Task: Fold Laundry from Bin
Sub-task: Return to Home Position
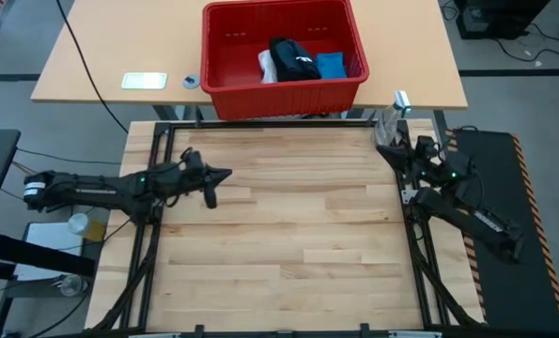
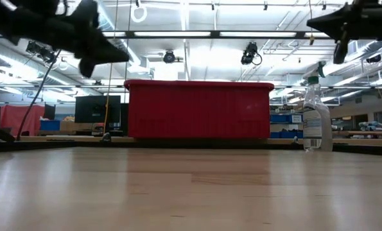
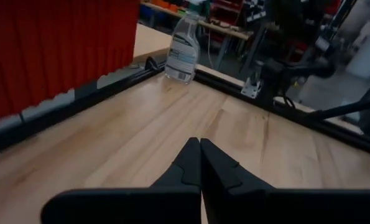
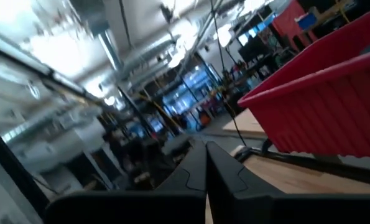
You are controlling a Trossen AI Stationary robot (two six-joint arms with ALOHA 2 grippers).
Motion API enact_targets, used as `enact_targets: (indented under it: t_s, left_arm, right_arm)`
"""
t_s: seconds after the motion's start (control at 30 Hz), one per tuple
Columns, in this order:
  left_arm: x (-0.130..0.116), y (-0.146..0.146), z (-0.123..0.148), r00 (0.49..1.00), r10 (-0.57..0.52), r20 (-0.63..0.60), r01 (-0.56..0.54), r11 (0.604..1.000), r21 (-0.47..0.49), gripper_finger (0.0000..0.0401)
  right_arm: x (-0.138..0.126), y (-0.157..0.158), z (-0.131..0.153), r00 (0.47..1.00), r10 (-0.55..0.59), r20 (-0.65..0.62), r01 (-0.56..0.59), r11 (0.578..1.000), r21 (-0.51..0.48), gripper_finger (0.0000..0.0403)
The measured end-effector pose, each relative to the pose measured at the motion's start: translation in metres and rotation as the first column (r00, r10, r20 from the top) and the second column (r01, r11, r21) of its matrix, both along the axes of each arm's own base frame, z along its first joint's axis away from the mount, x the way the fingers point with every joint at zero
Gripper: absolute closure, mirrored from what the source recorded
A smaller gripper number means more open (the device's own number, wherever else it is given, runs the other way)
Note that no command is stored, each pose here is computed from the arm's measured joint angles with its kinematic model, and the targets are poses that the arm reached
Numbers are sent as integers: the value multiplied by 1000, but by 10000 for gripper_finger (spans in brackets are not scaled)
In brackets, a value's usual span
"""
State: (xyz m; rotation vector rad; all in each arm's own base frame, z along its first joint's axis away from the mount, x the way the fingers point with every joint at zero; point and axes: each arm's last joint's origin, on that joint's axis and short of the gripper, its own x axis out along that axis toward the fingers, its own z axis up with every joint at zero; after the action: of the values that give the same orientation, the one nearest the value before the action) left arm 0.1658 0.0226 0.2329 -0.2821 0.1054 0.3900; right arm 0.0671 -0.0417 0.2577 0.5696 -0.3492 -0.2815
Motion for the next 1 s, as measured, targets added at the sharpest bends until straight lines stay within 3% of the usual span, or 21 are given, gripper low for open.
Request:
enact_targets:
  t_s: [0.17, 0.53, 0.67, 0.87, 1.0]
  left_arm:
    - [-23, -2, -21, 998, 13, 62, -8, 996, -84, 401]
    - [-54, -6, -50, 976, 35, 216, 2, 986, -167, 401]
    - [-59, -6, -62, 964, 42, 263, 11, 980, -198, 401]
    - [-65, -5, -60, 951, 82, 297, -22, 979, -202, 401]
    - [-67, -5, -56, 934, 96, 343, -20, 975, -220, 401]
  right_arm:
    - [-3, 2, -14, 995, 1, 102, -5, 999, 36, 397]
    - [7, -2, -40, 994, 20, 108, -32, 994, 109, 397]
    - [11, -3, -57, 983, 40, 177, -59, 993, 104, 397]
    - [12, -4, -60, 988, 54, 146, -70, 992, 106, 397]
    - [12, -7, -64, 995, 9, 97, -19, 995, 99, 398]
